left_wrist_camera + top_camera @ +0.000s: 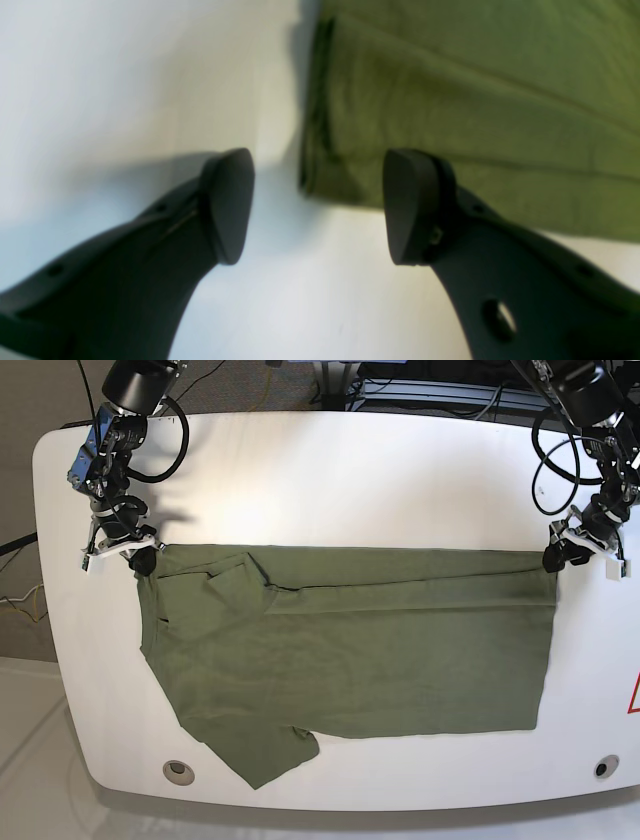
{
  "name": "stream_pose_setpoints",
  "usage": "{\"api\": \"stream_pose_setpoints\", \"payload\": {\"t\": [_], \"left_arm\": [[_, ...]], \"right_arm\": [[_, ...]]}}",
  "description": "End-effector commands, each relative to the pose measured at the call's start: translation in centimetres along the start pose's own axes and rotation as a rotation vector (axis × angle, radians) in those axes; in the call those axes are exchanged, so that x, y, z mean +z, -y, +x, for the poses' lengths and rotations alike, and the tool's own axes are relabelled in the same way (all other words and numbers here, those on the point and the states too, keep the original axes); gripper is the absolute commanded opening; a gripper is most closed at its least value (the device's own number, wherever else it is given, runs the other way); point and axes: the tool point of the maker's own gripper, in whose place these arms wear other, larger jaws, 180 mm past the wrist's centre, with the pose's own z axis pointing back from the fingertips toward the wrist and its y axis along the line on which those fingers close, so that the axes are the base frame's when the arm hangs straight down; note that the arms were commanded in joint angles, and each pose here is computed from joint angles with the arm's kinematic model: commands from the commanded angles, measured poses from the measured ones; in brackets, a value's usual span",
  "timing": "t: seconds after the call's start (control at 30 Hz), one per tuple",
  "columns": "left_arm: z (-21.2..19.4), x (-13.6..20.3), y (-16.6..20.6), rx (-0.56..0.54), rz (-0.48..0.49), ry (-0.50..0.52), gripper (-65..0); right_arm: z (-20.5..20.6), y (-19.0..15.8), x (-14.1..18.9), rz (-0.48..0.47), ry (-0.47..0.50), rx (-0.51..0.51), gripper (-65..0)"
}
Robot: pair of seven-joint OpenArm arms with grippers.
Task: Fold the T-shirt properly
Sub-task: 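Lower both grippers and grasp the folded edge of the shirt, then drag the folded shirt with both grippers toward the robot base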
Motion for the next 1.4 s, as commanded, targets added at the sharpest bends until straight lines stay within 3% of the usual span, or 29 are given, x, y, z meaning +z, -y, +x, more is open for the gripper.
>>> {"api": "stream_pose_setpoints", "payload": {"t": [0.0,0.57,0.7,0.9,0.97,1.17,1.23,1.37], "left_arm": [[-0.6,-0.1,-0.5,-0.001,0.009,-0.040,-25.6],[-0.4,-0.2,-0.1,-0.012,0.006,-0.041,-26.0],[-0.4,-0.8,0.5,-0.013,-0.013,-0.044,-29.4],[-0.4,-0.9,0.5,-0.004,-0.013,-0.039,-40.0],[-0.3,-1.0,0.5,0.002,-0.015,-0.029,-46.6],[-0.2,-1.0,0.3,0.004,-0.008,-0.022,-55.3],[-0.6,-1.0,0.4,-0.001,-0.009,-0.040,-65.0],[-0.9,-0.9,0.2,-0.002,-0.006,-0.043,-65.0]], "right_arm": [[-0.2,0.1,0.0,-0.006,-0.015,0.007,-65.0],[0.3,0.2,0.0,-0.009,-0.004,0.010,-65.0],[0.5,-0.1,0.0,0.001,0.008,0.012,-65.0],[0.5,-0.2,0.1,0.001,0.008,0.016,-65.0],[0.5,-0.3,0.1,0.004,0.006,0.017,-65.0],[0.4,-0.3,0.2,0.005,0.004,0.021,-65.0],[0.7,-0.3,0.1,0.007,0.010,0.019,-65.0],[0.7,-0.3,0.2,0.009,0.008,0.022,-65.0]]}}
